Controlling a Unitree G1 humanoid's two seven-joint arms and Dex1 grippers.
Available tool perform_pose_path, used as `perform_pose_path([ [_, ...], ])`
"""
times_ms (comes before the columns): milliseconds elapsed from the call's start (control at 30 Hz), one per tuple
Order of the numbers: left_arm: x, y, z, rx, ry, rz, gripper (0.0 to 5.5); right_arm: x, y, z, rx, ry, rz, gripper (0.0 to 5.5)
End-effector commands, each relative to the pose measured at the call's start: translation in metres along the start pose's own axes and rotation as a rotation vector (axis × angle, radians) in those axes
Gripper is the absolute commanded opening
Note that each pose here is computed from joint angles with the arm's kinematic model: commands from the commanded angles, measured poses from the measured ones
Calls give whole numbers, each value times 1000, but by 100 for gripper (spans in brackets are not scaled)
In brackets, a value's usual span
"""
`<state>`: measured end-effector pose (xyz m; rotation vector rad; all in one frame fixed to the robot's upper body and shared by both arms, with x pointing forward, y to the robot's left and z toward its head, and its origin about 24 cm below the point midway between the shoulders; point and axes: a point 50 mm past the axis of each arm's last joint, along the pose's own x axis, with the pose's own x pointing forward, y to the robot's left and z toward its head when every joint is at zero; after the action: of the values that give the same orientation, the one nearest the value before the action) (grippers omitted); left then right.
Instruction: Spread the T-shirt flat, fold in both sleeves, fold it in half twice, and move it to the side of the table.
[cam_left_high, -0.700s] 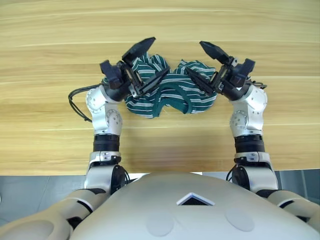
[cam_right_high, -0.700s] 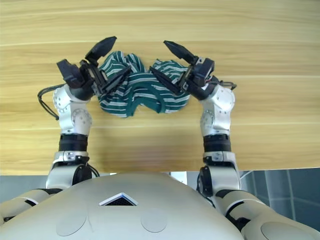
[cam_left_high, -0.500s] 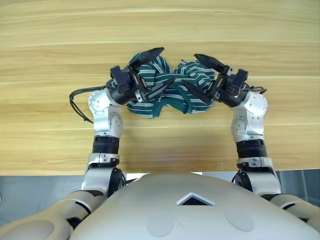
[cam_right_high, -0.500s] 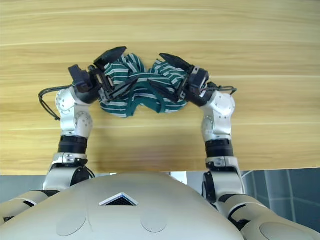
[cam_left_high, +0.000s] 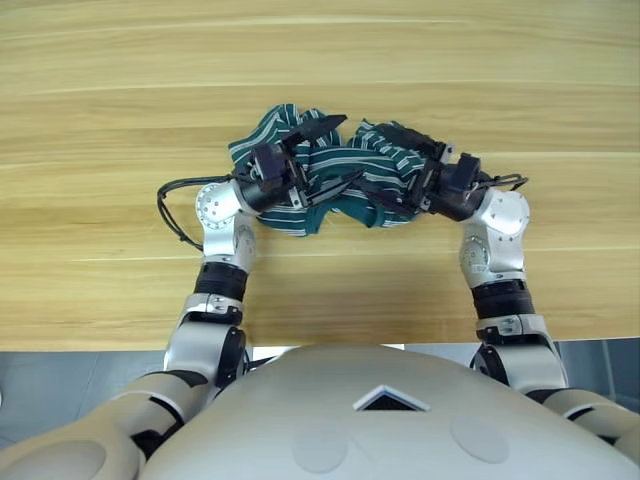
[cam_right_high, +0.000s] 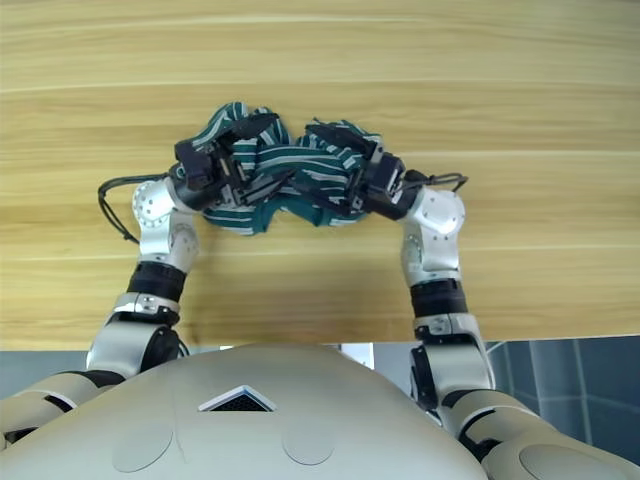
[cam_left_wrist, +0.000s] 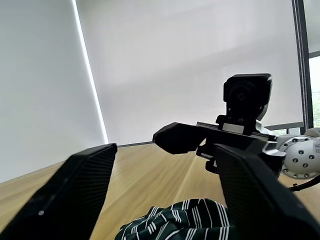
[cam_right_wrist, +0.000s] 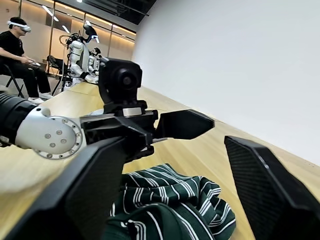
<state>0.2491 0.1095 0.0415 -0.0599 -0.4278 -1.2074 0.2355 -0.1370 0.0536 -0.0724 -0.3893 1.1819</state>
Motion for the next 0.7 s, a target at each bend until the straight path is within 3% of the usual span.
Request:
perform_pose_path([
  [33,5,1,1,12,8,-58,360,-3,0,-3,-10,42,12,352],
  [700,1,7,-7,137,117,-133,360,-13,-8,-11,-121,179,3,352],
])
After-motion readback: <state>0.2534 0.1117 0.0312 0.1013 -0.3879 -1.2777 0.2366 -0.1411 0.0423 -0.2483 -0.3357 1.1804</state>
